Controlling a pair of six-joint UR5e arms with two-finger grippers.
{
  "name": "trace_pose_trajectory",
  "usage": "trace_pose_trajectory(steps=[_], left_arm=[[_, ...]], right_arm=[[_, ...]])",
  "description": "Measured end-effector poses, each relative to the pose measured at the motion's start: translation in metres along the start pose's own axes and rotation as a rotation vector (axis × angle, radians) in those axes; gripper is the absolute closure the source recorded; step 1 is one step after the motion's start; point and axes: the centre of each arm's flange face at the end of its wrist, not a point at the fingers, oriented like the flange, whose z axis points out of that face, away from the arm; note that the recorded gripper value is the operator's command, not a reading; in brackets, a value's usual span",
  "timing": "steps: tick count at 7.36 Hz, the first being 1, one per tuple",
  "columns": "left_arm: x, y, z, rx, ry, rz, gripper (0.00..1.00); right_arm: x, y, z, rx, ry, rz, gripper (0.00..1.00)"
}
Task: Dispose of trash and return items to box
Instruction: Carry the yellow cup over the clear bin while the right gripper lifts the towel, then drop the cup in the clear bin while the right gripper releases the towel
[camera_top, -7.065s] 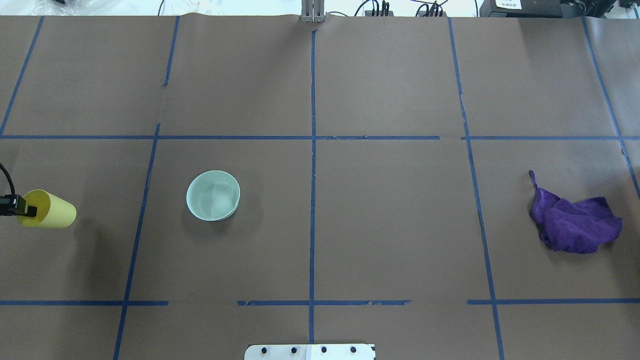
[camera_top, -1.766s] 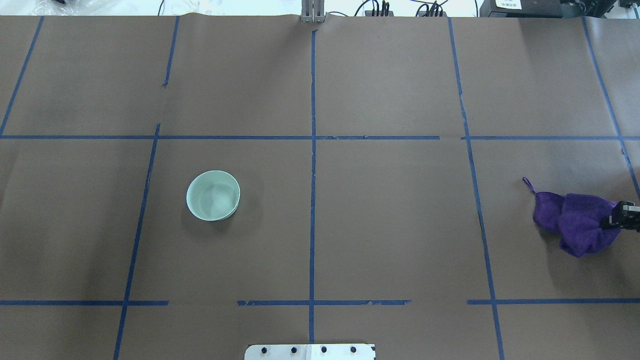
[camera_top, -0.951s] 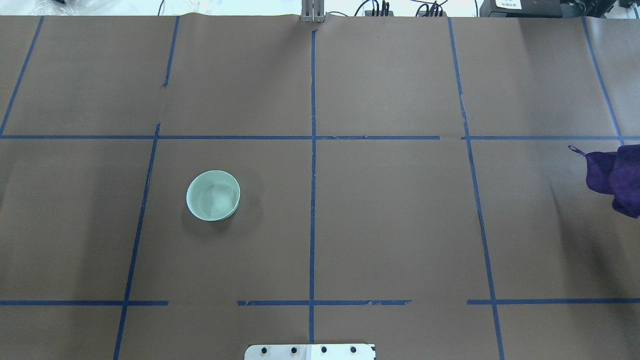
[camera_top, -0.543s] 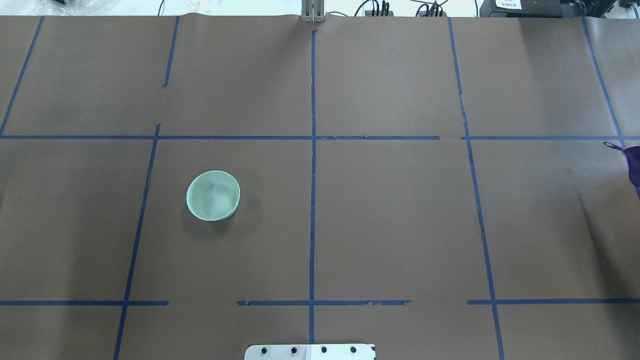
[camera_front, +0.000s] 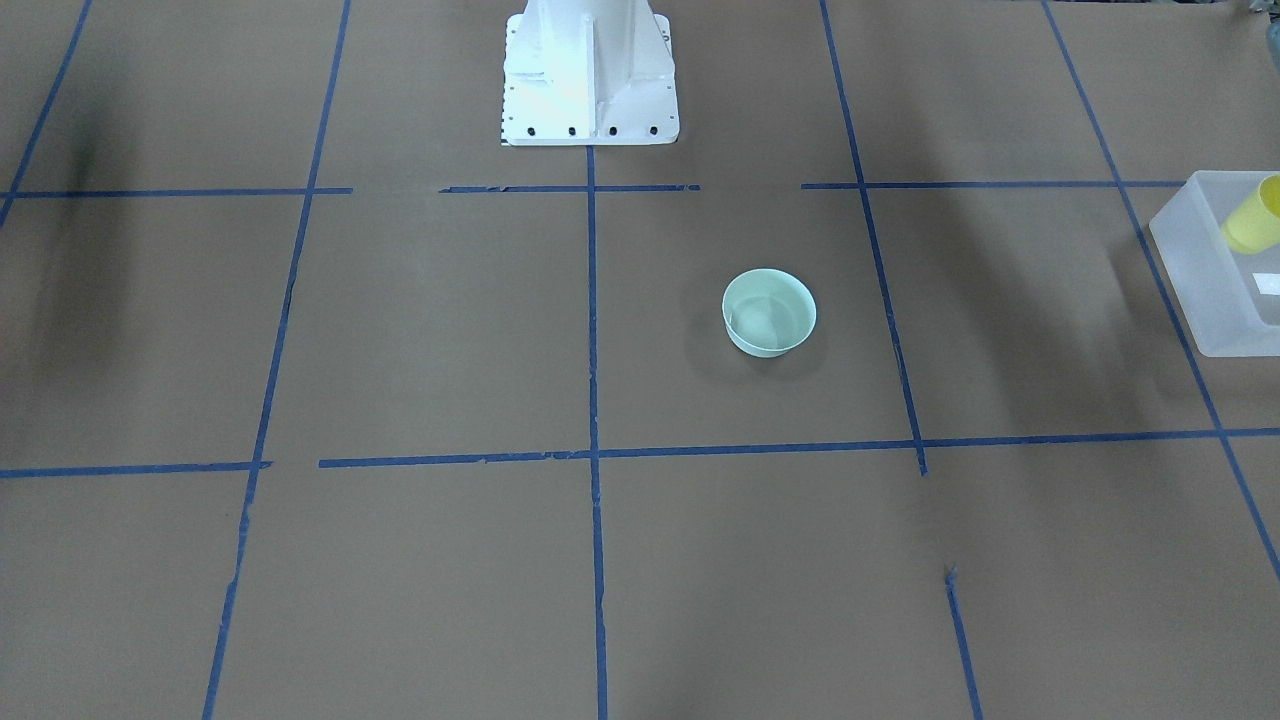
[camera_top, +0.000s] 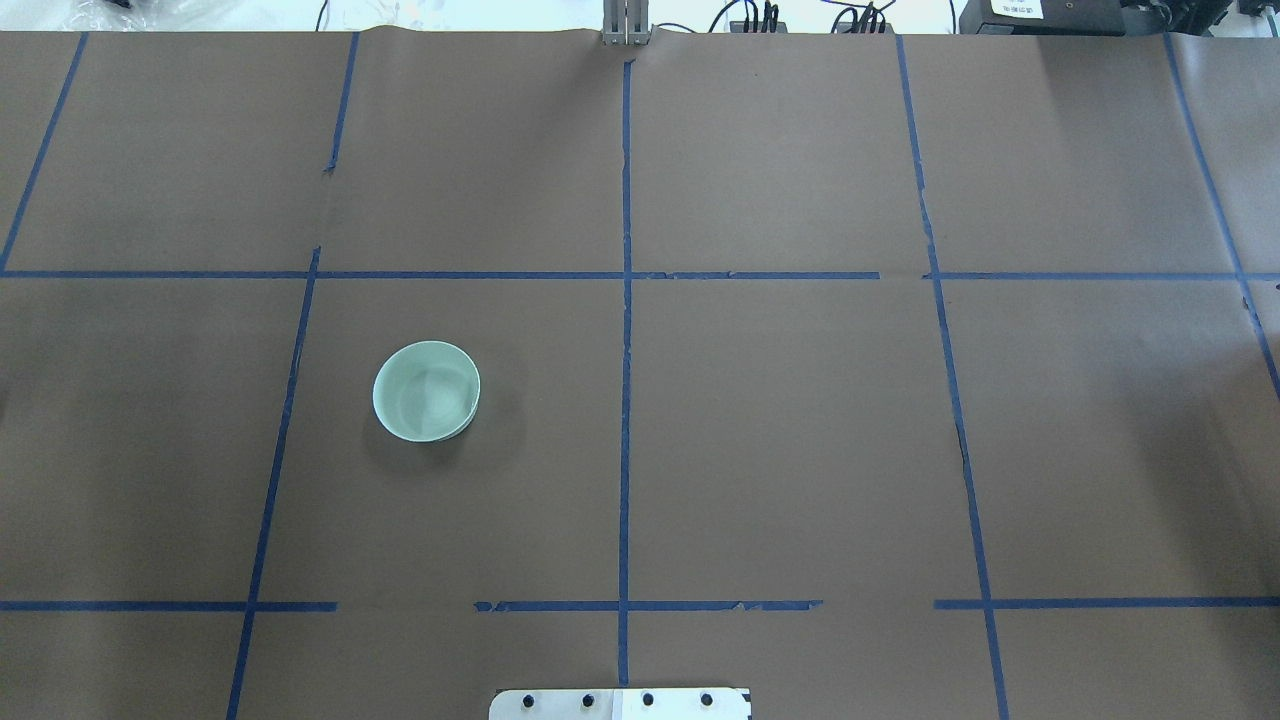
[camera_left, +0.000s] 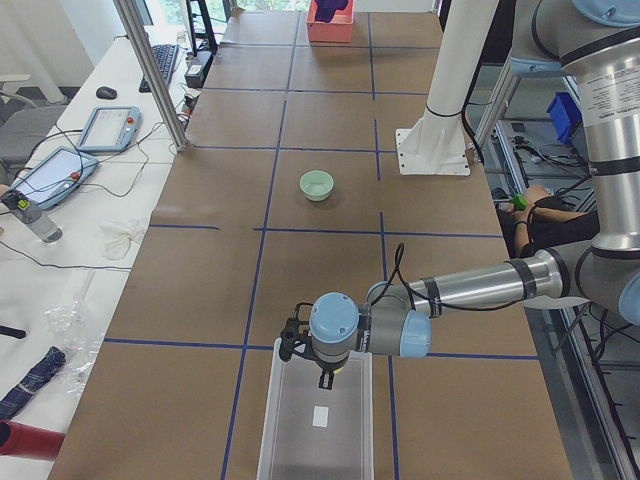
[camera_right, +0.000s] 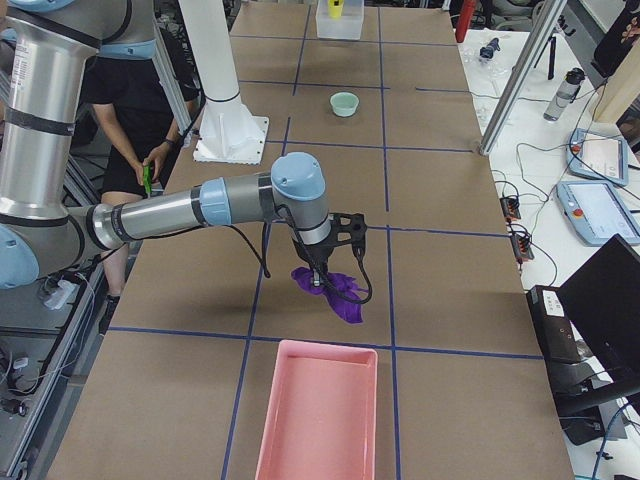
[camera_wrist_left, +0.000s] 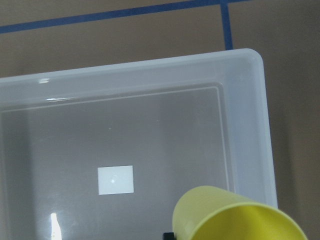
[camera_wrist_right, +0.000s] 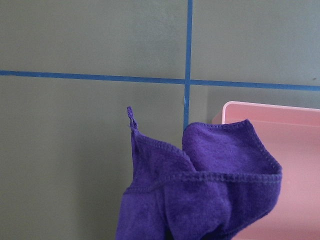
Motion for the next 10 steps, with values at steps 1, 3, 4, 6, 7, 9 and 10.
trace_pose_trajectory(steps=[1,3,4,6,7,9,10], left_arm=[[0.002,0.001,0.015,-0.001,0.012,0.011,1.0],[-0.002,0.004,0.032,-0.001,0.015,0.024,0.98],[-0.005,0.003,0.036,-0.001,0.013,0.025,0.79],[-0.009,-0.003,0.04,-0.002,0.011,0.025,0.09],[-0.01,-0.008,0.042,-0.001,0.011,0.027,0.0],[-0.005,-0.022,0.037,0.014,0.01,0.046,0.0],[0.01,-0.034,0.022,0.046,0.007,0.076,0.0]], right_arm=[[0.009,0.001,-0.002,0.005,0.006,-0.007,1.0],[0.021,0.004,-0.008,0.019,0.02,-0.02,1.0],[0.026,0.006,-0.011,0.023,0.027,-0.021,1.0],[0.031,0.008,-0.014,0.025,0.034,-0.021,1.0],[0.033,0.008,-0.016,0.028,0.039,-0.022,1.0],[0.035,0.009,-0.017,0.03,0.048,-0.022,1.0],[0.036,0.009,-0.017,0.031,0.056,-0.022,1.0]])
